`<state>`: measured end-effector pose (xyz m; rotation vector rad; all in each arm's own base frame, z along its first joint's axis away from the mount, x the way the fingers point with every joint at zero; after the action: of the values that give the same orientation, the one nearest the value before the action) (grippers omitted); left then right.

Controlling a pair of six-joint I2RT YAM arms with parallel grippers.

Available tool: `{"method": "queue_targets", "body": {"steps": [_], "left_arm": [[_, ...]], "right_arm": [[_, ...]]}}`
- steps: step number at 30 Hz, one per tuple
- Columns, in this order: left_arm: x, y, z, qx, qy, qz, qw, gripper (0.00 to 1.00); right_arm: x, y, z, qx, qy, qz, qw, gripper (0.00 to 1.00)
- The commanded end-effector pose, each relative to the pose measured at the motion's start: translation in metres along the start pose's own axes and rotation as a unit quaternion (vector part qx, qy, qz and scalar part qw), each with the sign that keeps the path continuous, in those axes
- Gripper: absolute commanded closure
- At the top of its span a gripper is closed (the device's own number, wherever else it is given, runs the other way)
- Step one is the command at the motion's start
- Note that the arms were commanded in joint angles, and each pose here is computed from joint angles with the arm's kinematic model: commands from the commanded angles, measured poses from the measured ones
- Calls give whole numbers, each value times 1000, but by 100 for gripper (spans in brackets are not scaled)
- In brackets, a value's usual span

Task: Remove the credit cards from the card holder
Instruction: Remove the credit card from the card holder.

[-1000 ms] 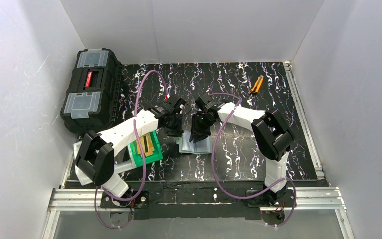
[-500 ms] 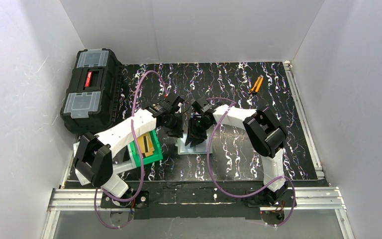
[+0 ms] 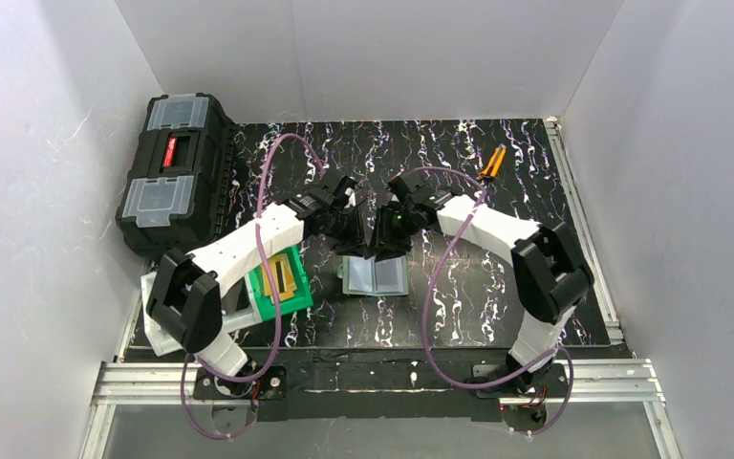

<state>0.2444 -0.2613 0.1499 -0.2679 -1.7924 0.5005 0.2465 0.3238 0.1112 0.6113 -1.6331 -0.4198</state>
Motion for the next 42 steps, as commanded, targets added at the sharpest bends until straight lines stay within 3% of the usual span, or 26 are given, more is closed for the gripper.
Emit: {"method": "queue_targets", "body": {"steps": [1,3,11,14,25,33,42], "left_arm": [[-10,-19,-6,13,19,30,999,80],[-19,-19,-4,4,25,21,999,78],[-52,-18,8,-100,12,-77,992,53],[-63,-19,11,-140,-3,-115,983,49],[-93,-8,25,-188,10,-176,966,49],[-108,4,39,-194,28,-170,966,50],[-117,38,50,-193,39,-209,958,72]], "right_arm": [[20,-23,5,-11,-22,35,999,61],[25,-38,8,-25,-29,48,998,60],[50,-103,20,-91,-69,86,990,60],[60,-116,21,-99,-80,94,987,60],[66,-121,20,-98,-86,93,987,59],[64,-122,21,-96,-79,94,988,59],[59,-122,20,-98,-70,90,989,60]]}}
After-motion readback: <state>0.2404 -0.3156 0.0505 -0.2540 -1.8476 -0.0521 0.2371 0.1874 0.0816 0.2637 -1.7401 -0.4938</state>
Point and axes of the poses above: each gripper's point midway between its finger pads, its own x axis back along the fingers, its own y axis along the line the jaws close on, z = x × y, the point moved 2 cm from there along x, back along the fingers, and after that the axes turned 7 degrees about x, right-handed, at the moved point
